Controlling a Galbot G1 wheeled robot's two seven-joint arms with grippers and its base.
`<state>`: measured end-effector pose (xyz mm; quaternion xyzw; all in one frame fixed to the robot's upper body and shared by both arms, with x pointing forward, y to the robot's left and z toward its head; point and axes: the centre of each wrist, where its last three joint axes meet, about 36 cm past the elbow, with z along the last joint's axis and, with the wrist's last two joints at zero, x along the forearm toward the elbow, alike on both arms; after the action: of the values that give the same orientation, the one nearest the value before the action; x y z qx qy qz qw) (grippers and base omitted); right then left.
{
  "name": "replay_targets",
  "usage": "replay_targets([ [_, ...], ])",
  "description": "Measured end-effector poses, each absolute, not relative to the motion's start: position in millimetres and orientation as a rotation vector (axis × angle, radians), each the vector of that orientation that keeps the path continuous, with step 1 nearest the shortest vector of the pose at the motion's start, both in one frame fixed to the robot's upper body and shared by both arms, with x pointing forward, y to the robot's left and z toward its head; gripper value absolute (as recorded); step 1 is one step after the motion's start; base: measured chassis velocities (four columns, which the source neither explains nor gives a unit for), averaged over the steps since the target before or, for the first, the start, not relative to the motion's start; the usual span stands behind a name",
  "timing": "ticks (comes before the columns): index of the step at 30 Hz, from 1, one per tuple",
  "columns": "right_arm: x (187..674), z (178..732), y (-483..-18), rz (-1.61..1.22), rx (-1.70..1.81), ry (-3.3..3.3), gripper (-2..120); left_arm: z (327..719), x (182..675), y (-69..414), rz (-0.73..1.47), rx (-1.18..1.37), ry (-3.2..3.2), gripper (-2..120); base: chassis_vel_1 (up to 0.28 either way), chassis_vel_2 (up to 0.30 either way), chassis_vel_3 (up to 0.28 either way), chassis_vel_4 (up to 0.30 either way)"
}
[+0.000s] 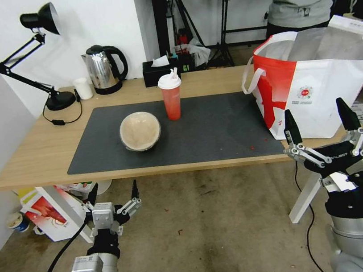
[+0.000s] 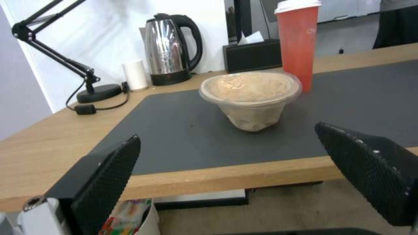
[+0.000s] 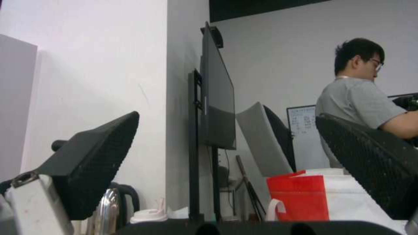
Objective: Pick up the trash from the table and place it into the takeout bag.
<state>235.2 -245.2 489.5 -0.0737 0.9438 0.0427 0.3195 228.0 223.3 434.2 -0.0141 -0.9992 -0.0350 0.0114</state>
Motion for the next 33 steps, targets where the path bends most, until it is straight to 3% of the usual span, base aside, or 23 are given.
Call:
replay_targets([
  [19, 229, 484, -238, 0.128, -0.188, 2.481, 100, 434, 228, 223, -0.109, -0.044, -3.117, 100, 0.0, 0.0, 0.0, 0.0],
  [33, 234, 479, -219, 0.169, -0.417, 2.612, 100, 434, 228, 223, -0.109, -0.044, -3.117, 100, 0.0, 0.0, 0.0, 0.0],
])
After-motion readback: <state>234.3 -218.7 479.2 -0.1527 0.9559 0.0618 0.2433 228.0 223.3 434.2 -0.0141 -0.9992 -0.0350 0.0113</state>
